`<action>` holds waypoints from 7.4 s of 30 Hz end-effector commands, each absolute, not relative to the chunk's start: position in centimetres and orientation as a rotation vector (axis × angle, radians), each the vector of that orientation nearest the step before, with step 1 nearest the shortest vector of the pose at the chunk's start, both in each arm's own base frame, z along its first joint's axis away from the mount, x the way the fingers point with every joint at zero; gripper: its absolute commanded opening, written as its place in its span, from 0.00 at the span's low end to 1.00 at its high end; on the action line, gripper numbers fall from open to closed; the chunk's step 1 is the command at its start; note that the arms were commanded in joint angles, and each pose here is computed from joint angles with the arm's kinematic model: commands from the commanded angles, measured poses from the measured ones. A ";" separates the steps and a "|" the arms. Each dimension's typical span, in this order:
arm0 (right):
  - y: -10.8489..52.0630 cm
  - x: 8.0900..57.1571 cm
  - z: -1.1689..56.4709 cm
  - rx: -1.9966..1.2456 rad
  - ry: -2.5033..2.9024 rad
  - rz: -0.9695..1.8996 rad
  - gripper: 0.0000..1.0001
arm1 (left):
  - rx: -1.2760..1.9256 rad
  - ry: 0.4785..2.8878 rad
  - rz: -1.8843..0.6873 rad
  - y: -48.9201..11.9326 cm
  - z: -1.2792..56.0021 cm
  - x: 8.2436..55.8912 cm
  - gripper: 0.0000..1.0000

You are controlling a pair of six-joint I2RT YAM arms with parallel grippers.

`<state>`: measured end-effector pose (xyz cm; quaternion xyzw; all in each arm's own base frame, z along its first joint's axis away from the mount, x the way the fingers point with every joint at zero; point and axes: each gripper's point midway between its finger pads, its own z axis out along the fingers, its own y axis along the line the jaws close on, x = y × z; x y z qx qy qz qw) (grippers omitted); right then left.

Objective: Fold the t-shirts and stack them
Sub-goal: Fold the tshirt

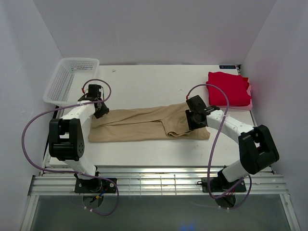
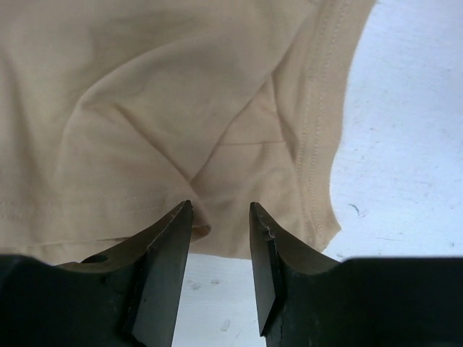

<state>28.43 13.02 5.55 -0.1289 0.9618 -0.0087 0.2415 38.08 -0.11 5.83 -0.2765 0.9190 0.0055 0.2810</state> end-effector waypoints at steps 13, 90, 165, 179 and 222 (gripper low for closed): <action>10.9 37.6 5.6 -0.258 2.528 -0.059 0.43 | -0.740 2.497 0.038 0.1 4.5 37.2 0.40; 12.4 36.1 7.3 -0.299 2.556 0.383 0.41 | -0.754 2.379 0.055 1.4 8.2 38.8 0.43; 16.4 28.4 9.3 -0.295 2.573 0.283 0.22 | -0.492 2.338 0.051 -1.4 9.8 36.9 0.17; 16.6 28.4 1.8 -0.322 2.796 0.199 0.08 | -0.464 2.550 0.165 -2.8 2.3 31.7 0.00; 21.0 57.7 21.4 -0.279 2.050 0.004 0.24 | -0.104 2.763 -0.498 -30.3 11.4 22.7 0.00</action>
